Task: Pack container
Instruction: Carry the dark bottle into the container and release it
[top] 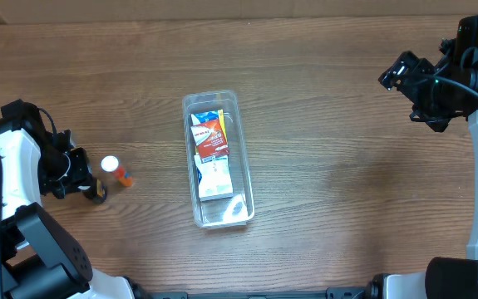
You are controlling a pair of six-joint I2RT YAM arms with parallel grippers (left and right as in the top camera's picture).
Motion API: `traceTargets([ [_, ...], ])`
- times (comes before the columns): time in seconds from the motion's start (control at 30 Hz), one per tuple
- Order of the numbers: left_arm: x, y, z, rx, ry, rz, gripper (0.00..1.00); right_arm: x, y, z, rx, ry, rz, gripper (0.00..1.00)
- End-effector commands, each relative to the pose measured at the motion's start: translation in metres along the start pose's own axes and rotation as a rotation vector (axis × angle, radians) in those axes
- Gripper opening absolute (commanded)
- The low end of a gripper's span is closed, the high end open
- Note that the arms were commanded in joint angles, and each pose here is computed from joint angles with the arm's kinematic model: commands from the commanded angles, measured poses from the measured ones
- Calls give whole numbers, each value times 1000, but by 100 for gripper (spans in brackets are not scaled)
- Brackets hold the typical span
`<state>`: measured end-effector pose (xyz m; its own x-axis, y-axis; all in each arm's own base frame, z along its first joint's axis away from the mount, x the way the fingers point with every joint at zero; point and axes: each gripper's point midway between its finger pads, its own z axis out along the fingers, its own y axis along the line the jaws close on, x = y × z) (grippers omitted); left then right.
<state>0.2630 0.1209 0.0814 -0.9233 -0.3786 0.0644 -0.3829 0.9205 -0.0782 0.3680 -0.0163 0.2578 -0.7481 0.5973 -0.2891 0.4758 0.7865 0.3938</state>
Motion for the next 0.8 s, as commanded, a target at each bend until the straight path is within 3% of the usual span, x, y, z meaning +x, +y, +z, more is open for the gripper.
traceTargets([
  [0.0, -3, 1, -10, -1, -10, -2, 13, -2, 3, -3, -9, -13, -4, 100],
  [0.07, -7, -2, -34, 8, -23, -18, 4, -2, 3, -3, -9, -13, -4, 100],
  [0.2, -20, -25, -142, -1, -168, 28, 4, -2, 3, -3, -9, -13, -4, 100],
  [0.27, -24, -49, -192, 26, -292, 36, 8, -2, 3, -3, -9, -13, -4, 100],
  [0.3, -24, -82, -217, 108, -369, 78, 12, -2, 3, -3, -9, -13, -4, 100],
  [0.37, -19, -124, -229, 186, -406, 142, 12, -2, 3, -3, -9, -13, -4, 100],
  [0.47, -7, -233, -213, 254, -421, 261, 11, -2, 3, -3, -9, -13, -4, 100],
  [0.53, -2, -277, -193, 245, -438, 290, 11, -2, 3, -3, -9, -13, -4, 100],
  [0.63, 6, -327, -143, 211, -437, 274, 13, -2, 3, -3, -9, -13, -4, 100],
  [0.77, 9, -345, -76, 154, -344, 200, 8, -2, 3, -3, -9, -13, -4, 100],
])
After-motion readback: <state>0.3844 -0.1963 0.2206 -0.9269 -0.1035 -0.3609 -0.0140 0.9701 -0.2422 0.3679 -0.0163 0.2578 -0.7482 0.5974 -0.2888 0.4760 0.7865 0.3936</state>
